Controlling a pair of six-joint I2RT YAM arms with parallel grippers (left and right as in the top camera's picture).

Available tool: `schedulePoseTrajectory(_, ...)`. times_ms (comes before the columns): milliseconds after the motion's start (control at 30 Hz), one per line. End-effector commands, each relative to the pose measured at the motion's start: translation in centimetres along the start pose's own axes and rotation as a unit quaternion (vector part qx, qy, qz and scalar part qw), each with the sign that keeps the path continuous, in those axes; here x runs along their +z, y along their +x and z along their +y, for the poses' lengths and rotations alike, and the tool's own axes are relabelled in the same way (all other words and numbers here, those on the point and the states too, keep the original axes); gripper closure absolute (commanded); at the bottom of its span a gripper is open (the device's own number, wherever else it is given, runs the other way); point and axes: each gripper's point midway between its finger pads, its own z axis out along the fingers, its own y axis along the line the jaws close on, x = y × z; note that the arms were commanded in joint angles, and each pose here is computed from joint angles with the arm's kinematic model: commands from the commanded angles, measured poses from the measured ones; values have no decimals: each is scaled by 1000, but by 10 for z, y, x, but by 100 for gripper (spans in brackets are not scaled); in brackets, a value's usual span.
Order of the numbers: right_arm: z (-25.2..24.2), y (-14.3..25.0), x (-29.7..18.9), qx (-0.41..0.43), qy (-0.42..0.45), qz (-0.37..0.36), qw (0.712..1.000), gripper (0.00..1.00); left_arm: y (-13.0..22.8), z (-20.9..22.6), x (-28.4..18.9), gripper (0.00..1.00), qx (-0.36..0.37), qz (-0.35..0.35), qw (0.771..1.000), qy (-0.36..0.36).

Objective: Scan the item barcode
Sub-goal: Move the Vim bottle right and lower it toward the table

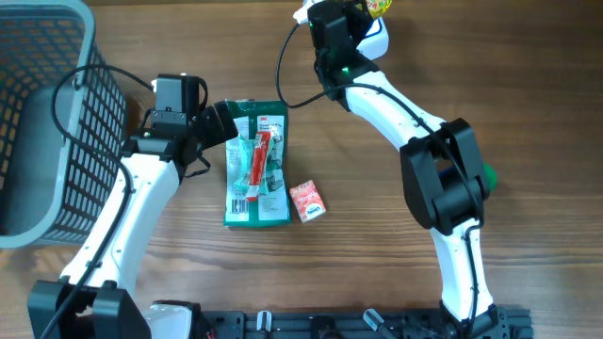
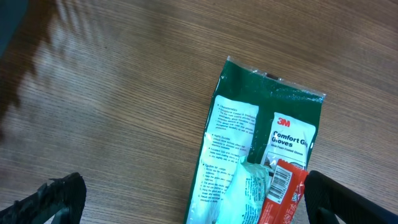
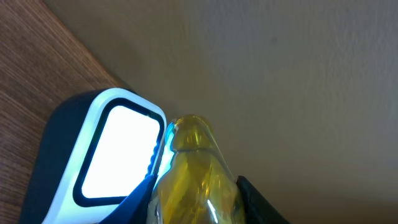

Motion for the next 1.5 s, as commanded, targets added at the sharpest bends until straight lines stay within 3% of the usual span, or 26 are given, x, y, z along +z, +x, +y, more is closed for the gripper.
schedulePoseTrajectory(0, -29, 4, -3, 52, 51, 22, 997, 67, -6, -1, -4, 0, 2, -10, 1000, 1)
schedulePoseTrajectory(167, -95, -9, -39, 134, 63, -5, 989, 69, -6, -1, -4, 0, 2, -10, 1000, 1)
schedulePoseTrajectory(367, -144, 9, -100, 246, -22, -6, 969, 69, -6, -1, -4, 0, 2, -10, 1000, 1)
schedulePoseTrajectory(467, -135, 41, -123, 298, -116, 33, 947, 69, -6, -1, -4, 0, 2, -10, 1000, 1)
schedulePoseTrajectory(600, -104, 110, -133, 377, -224, 158, 884, 70, -6, -1, -4, 0, 2, -10, 1000, 1)
schedulePoseTrajectory(733, -77, 169, -125, 403, -274, 243, 839, 67, -6, -1, -4, 0, 2, -10, 1000, 1)
schedulePoseTrajectory(967, -49, 249, -106, 422, -261, 328, 804, 65, -6, -1, -4, 0, 2, -10, 1000, 1)
schedulePoseTrajectory(1200, -22, 278, -98, 427, -255, 347, 795, 57, -6, -1, -4, 0, 2, -10, 1000, 1)
schedulePoseTrajectory(1267, -17, 279, -95, 429, -253, 344, 796, 52, -6, -1, -4, 0, 2, -10, 1000, 1)
schedulePoseTrajectory(1300, -16, 280, -95, 429, -253, 344, 796, 44, -6, -1, -4, 0, 2, -10, 1000, 1)
schedulePoseTrajectory(1367, -16, 280, -95, 429, -254, 344, 796, 4, -6, -1, -4, 0, 2, -10, 1000, 1)
schedulePoseTrajectory(1467, -16, 280, -95, 429, -254, 344, 796, 0, -6, -1, -4, 0, 2, -10, 1000, 1)
